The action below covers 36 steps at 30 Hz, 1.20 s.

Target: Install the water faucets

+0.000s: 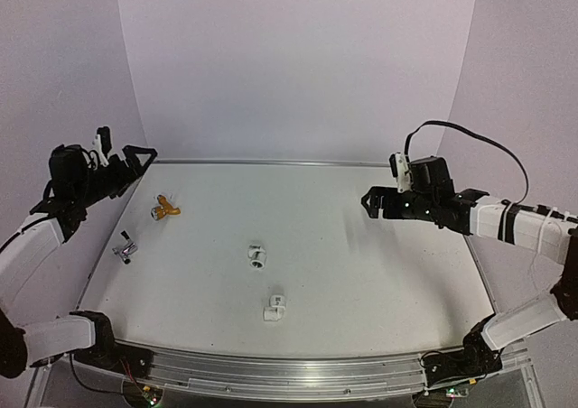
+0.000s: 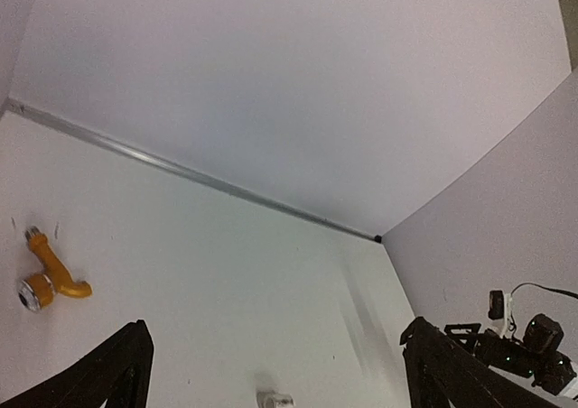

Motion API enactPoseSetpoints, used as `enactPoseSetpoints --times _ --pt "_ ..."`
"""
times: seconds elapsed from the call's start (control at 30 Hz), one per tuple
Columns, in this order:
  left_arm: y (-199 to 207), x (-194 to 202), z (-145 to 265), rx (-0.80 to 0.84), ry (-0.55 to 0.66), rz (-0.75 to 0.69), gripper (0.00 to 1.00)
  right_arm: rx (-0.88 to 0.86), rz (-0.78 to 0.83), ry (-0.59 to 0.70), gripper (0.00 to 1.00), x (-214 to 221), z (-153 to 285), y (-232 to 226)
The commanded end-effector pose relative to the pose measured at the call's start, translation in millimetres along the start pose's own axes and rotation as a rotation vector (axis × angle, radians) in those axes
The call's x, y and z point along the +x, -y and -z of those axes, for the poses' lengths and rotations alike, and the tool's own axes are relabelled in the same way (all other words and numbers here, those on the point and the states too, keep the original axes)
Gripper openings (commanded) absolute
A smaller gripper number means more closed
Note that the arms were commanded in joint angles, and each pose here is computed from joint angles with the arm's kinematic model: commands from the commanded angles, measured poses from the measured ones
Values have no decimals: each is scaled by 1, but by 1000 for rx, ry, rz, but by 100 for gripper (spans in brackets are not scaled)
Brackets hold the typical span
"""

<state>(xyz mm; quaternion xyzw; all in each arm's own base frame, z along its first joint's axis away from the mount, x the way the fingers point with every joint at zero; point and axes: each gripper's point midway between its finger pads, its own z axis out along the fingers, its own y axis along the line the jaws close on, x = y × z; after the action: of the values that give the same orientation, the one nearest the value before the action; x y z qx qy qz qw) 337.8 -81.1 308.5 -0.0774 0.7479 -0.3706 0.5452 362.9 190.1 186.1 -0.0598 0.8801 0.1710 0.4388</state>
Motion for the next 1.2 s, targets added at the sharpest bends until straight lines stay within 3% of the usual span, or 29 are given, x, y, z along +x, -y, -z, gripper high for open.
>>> enactPoseSetpoints --times 0.0,0.13,0.37,0.73,0.9,1.17 --pt "-12 66 -30 -30 -203 81 99 49 -29 11 98 -6 -13 -1" --pt "-14 104 -55 -59 -311 107 97 91 -91 1 98 -1 -20 7" --pt "-1 173 -89 -72 -491 93 95 112 -142 112 98 2 -6 21" --pt "38 287 -132 -56 -704 -44 88 -115 -92 -29 98 24 -16 -20" --pt "44 318 -137 -99 -734 -57 83 -133 -100 -64 98 31 -24 -24" --pt "24 332 -126 -267 -720 -123 83 -149 -106 -102 98 39 -30 -27"
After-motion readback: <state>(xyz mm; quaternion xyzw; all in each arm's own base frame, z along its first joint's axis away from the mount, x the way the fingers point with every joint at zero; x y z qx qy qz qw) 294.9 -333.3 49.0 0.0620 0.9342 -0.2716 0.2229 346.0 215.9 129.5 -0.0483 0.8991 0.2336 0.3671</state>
